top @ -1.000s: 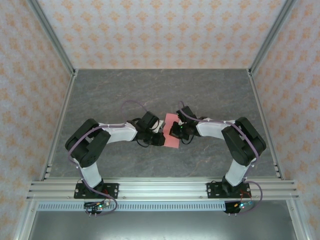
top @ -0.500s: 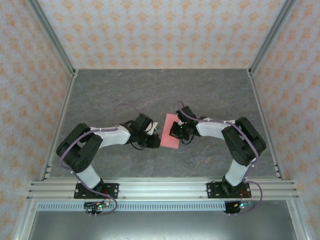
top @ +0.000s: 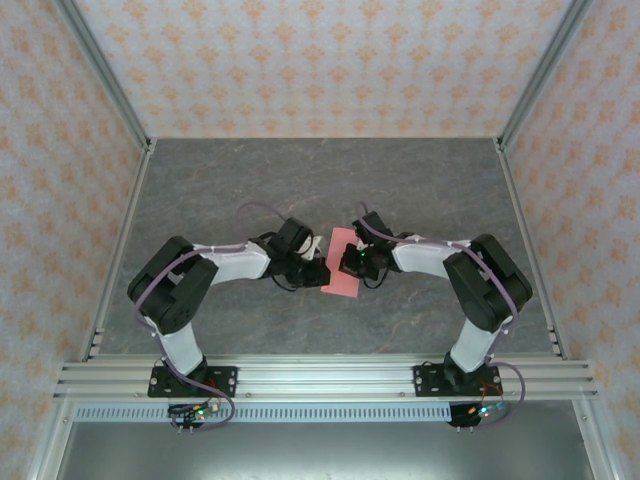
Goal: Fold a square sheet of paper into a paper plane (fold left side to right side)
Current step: Fold the triangle a second time at the center of the table.
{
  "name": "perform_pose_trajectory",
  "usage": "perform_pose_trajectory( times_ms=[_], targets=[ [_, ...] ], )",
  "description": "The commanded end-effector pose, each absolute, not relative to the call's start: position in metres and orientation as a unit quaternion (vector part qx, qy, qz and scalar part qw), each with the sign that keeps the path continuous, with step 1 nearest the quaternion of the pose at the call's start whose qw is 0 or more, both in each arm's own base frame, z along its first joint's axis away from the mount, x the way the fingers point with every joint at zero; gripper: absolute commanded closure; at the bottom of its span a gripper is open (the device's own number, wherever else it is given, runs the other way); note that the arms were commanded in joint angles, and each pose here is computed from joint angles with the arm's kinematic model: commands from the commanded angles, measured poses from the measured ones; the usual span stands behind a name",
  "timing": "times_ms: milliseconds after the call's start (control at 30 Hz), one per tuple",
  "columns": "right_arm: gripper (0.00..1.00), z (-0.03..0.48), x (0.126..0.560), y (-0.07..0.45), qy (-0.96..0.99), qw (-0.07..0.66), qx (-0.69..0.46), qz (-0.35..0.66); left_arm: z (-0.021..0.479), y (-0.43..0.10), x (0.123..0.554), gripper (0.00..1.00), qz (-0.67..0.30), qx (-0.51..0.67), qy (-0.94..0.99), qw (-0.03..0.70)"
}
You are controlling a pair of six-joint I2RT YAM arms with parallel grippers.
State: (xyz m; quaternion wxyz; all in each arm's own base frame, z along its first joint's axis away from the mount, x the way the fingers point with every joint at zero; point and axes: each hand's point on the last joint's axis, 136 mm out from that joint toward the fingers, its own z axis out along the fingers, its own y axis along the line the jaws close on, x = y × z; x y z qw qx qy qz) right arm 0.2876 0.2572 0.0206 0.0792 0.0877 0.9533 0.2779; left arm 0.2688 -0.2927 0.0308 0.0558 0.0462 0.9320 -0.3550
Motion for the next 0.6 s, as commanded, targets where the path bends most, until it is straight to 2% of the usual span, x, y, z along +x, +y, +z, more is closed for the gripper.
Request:
perform_pose_trajectory(
  times_ms=[0,567],
  targets=[
    [0.96,0.012,0.283,0.248,0.963,0.072,0.09,0.244,0.026,-0.29,0.267,0.92,-0.352,0.036,0.934,0.047],
    [0.96,0.017,0.285,0.251,0.961,0.075,0.084,0.251,-0.003,-0.267,0.25,0.95,-0.303,0.013,0.952,0.023]
  ],
)
